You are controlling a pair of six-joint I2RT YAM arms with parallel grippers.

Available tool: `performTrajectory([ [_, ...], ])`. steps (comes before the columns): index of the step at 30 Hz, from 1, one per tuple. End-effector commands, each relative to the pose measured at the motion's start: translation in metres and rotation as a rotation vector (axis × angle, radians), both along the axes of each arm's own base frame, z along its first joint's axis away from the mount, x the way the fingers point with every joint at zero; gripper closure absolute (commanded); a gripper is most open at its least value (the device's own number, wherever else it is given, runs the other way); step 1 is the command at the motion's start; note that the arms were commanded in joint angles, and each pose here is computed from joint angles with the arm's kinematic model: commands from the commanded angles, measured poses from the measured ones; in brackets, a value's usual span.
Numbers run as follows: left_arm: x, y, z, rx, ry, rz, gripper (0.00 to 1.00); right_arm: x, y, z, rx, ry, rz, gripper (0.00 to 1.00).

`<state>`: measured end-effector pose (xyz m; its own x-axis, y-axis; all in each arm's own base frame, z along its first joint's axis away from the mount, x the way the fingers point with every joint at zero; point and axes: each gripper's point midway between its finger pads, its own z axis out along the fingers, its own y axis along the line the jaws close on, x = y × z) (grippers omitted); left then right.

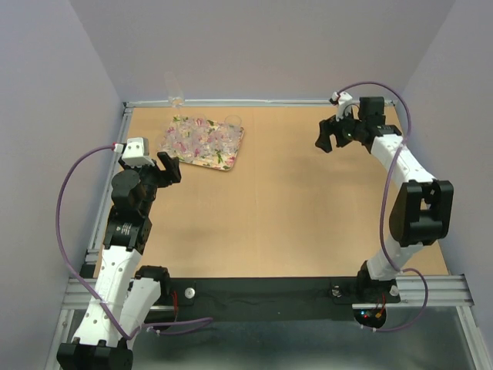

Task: Place the glasses into the tray
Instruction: Grab a glass with a robot arm

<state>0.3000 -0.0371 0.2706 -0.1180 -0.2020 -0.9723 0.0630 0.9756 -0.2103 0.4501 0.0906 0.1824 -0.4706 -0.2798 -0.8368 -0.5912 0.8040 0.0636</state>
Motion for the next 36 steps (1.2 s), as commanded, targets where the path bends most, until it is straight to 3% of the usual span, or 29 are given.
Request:
performTrajectory([
  [1, 0.001, -0.001, 0.01, 0.007, -0.05, -0.011, 0.17, 0.021, -0.008, 0.003, -0.111, -0.007, -0.02, 0.12],
  [8, 0.002, 0.0, 0.008, 0.011, -0.043, -0.007, 0.17, 0.046, -0.008, -0.018, -0.272, 0.014, -0.038, 0.22],
  [15, 0.003, -0.001, 0.006, 0.012, -0.035, -0.008, 0.17, 0.062, -0.001, -0.036, -0.325, 0.032, -0.03, 0.37],
  [30, 0.005, -0.001, 0.003, 0.014, -0.026, -0.01, 0.16, 0.083, -0.006, -0.059, -0.463, 0.026, -0.012, 0.47],
  [36, 0.004, -0.001, 0.003, 0.013, -0.028, -0.01, 0.17, 0.082, -0.005, -0.069, -0.473, 0.042, 0.009, 0.56],
])
